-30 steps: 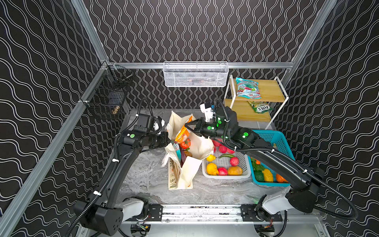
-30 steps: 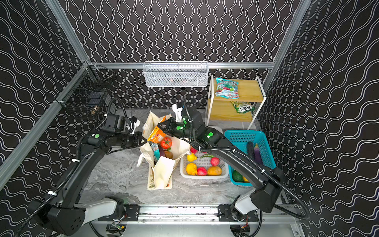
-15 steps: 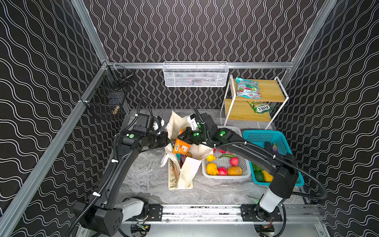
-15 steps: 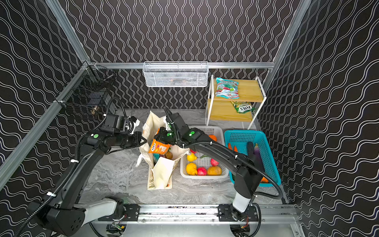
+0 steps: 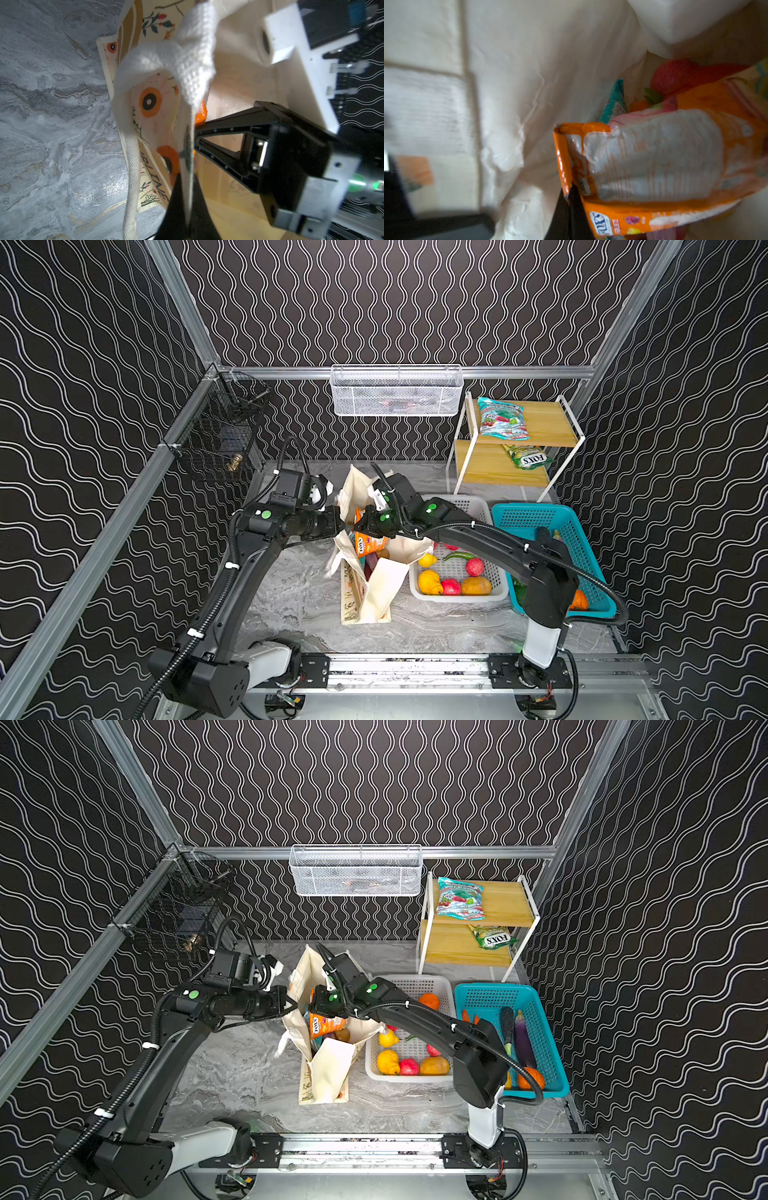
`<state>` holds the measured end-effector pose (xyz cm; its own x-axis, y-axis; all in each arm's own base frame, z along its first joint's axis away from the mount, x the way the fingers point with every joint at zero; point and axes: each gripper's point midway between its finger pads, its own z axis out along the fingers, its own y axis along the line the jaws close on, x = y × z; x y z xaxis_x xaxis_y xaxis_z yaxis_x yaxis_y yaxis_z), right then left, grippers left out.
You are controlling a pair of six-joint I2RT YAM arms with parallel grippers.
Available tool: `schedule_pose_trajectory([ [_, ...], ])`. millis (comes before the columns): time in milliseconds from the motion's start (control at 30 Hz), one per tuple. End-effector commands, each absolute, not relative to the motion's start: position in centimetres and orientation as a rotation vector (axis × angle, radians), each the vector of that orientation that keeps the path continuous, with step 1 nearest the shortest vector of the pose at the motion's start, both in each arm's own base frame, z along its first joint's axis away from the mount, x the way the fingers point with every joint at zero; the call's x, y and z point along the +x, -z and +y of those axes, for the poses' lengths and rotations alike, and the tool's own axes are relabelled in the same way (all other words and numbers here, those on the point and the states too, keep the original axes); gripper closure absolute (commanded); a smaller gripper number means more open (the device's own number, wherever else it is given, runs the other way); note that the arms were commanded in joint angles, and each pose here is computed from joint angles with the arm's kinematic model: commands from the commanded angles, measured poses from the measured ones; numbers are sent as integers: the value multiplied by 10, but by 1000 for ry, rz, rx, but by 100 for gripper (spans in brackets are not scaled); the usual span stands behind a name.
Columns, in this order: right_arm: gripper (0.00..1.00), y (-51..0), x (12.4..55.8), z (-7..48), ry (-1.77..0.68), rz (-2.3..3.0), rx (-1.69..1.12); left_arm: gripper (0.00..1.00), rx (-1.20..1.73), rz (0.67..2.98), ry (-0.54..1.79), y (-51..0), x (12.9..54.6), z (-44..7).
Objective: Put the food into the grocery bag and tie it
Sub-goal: 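Lower the orange bag into the tote with the right gripper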
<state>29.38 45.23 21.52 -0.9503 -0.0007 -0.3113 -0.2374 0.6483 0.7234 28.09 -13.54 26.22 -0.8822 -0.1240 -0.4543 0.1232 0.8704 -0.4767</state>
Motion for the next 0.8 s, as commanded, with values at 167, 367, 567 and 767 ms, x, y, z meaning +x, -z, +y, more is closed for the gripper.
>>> schedule_pose_trajectory([
  [167, 100, -161, 300, 458, -1026, 2705, -223, 100, 48, 2551, 717, -269, 279, -139],
  [367, 100, -127, 302, 460, -924, 2769, -229, 100, 55, 2555, 713, -269, 279, -139],
  [567, 78, -114, 300, 460, -853, 2792, -246, 100, 59, 2546, 711, -271, 278, -138],
  [767, 47, -151, 302, 459, -832, 2684, -304, 100, 60, 2557, 700, -268, 276, -135],
])
